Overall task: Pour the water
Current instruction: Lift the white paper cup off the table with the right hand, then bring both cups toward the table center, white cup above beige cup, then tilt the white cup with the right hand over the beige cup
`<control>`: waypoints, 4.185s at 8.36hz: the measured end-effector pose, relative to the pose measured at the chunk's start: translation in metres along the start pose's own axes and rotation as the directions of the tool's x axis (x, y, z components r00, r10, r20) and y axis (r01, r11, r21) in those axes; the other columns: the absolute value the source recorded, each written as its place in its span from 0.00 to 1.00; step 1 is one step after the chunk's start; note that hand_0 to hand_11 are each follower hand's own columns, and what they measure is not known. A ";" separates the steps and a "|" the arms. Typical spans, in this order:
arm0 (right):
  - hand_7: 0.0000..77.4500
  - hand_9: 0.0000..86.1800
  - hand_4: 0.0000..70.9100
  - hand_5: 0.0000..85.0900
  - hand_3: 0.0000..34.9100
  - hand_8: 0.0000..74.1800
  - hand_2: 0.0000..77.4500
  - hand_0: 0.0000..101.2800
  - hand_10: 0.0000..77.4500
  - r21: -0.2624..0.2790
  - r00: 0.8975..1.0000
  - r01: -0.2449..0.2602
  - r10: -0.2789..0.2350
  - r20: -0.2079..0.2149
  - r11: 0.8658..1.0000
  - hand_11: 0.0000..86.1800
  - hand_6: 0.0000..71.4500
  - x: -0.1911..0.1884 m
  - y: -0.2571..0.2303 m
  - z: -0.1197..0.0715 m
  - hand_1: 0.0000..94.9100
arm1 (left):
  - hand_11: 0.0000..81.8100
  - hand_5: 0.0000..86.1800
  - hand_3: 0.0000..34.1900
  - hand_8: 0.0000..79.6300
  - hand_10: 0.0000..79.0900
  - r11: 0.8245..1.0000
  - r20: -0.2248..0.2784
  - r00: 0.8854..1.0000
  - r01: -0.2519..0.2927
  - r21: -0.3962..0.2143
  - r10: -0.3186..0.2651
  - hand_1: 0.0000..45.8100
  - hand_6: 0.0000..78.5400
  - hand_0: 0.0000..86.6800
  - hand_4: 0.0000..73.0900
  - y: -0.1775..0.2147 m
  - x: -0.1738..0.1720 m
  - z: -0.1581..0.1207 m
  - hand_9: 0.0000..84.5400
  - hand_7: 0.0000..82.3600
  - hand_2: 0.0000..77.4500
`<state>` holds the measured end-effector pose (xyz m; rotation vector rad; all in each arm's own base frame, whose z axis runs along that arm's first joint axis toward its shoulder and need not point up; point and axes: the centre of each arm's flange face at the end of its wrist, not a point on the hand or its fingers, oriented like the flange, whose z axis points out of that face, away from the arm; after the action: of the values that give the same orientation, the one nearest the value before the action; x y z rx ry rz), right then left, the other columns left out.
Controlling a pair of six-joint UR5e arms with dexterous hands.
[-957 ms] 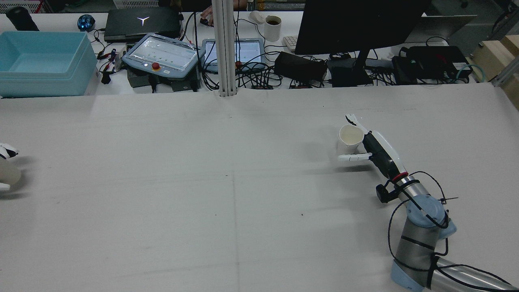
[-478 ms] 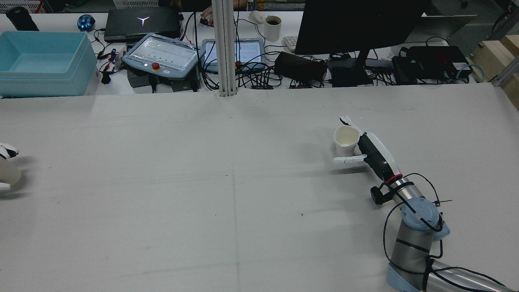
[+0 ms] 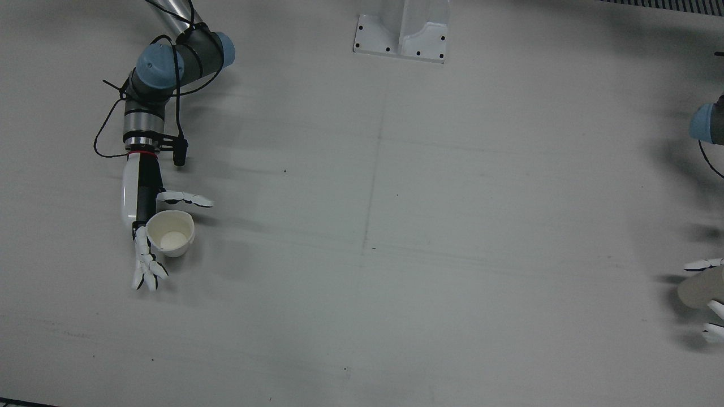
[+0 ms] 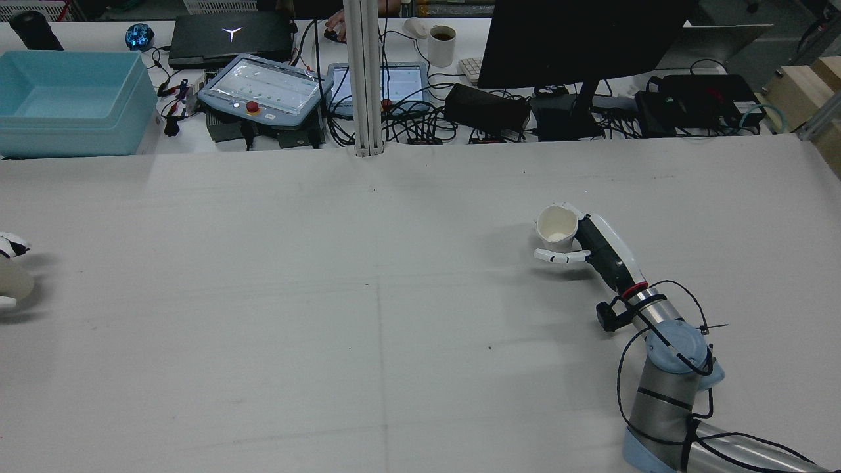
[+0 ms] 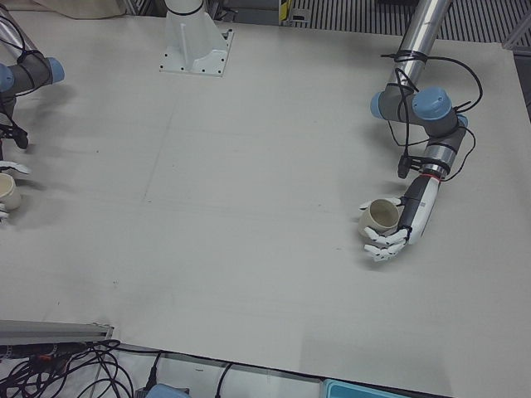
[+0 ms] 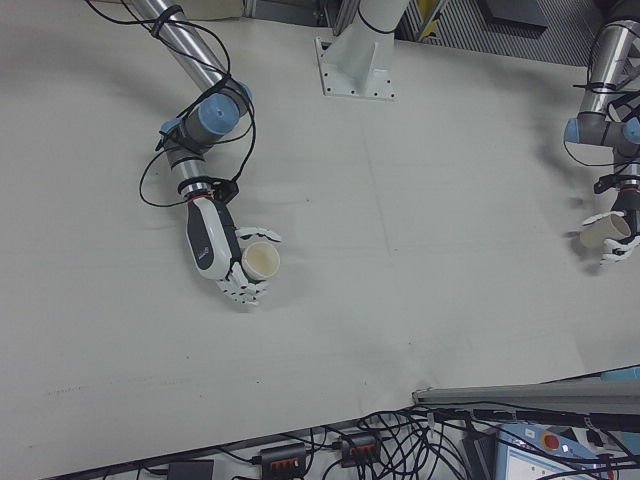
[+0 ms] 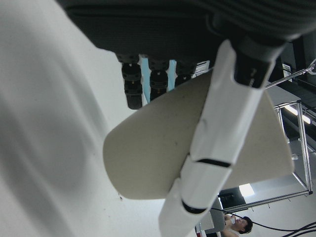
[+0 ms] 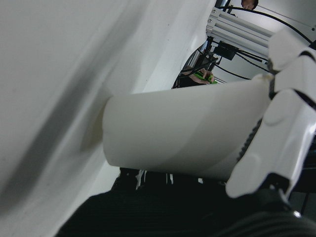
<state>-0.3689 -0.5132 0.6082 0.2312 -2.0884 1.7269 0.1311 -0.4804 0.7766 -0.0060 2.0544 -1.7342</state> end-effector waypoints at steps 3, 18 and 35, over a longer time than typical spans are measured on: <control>0.54 0.49 0.15 0.78 0.00 0.40 0.38 0.45 0.27 0.000 1.000 -0.004 0.004 0.001 1.000 0.36 0.49 0.000 0.000 0.000 0.09 | 0.27 0.47 0.01 0.26 0.17 1.000 0.000 1.000 -0.001 0.000 0.001 0.63 0.34 0.93 0.63 0.000 0.000 0.000 0.37 0.45 0.20; 0.79 0.61 0.33 0.82 0.00 0.53 0.61 0.45 0.30 -0.098 0.978 -0.075 0.092 0.186 0.992 0.39 0.74 -0.108 0.061 0.043 0.11 | 0.26 0.47 0.01 0.26 0.17 0.961 0.111 0.993 0.070 -0.269 -0.041 0.62 0.35 0.93 0.63 0.212 -0.036 0.151 0.35 0.47 0.18; 0.78 0.51 0.42 0.79 0.00 0.43 0.63 0.47 0.23 -0.306 0.759 0.651 -0.576 0.305 0.695 0.32 0.67 -0.233 0.254 -0.008 0.11 | 0.29 0.47 0.01 0.28 0.18 0.825 0.291 0.956 0.142 -0.548 0.029 0.61 0.38 0.93 0.63 0.570 -0.200 0.200 0.38 0.48 0.19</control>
<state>-0.2559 -0.4826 0.2838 0.8907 -2.0870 0.8818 0.5375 -0.4903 0.2868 -0.4814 2.2710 -1.0097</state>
